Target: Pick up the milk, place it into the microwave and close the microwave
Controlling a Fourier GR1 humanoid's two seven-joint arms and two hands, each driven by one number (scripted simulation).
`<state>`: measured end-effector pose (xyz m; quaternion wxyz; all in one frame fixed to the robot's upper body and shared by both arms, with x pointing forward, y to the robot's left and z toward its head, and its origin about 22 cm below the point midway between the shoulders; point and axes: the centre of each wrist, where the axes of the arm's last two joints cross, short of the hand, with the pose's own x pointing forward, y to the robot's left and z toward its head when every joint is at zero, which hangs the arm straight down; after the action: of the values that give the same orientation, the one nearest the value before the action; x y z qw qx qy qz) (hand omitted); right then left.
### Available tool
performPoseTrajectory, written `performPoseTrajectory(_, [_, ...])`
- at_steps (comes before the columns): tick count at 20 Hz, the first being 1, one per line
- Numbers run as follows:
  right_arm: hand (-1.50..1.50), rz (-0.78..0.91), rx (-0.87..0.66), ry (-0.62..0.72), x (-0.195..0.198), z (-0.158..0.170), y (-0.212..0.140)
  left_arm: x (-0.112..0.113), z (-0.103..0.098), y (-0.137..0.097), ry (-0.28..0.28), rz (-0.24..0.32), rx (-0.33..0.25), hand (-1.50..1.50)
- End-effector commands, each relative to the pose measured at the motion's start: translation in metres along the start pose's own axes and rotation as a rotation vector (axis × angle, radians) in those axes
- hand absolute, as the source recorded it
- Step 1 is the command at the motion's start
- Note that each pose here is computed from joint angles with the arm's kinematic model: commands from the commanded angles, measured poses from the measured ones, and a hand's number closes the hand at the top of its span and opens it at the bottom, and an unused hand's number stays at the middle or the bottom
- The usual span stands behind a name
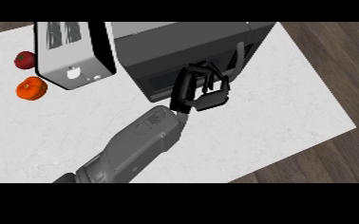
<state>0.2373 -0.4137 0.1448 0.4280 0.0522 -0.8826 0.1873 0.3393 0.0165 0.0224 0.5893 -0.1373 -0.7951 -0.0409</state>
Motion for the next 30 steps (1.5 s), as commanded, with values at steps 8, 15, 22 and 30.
performPoseTrajectory(8, [-1.50,0.100,0.021,-0.004,0.022,-0.012,-0.030,0.010,-0.026,0.005,-0.037,-0.002,0.038,1.50])
performPoseTrajectory(15, [-1.50,0.129,0.003,-0.003,0.026,-0.015,-0.043,0.010,-0.026,0.003,-0.052,0.008,0.025,1.50])
performPoseTrajectory(22, [-1.50,0.053,-0.019,0.002,0.014,-0.008,-0.050,0.009,-0.026,0.002,-0.063,0.011,0.031,1.50])
performPoseTrajectory(30, [-1.50,0.014,-0.026,-0.011,0.012,-0.011,-0.059,0.011,-0.027,-0.002,-0.070,0.010,0.019,1.50])
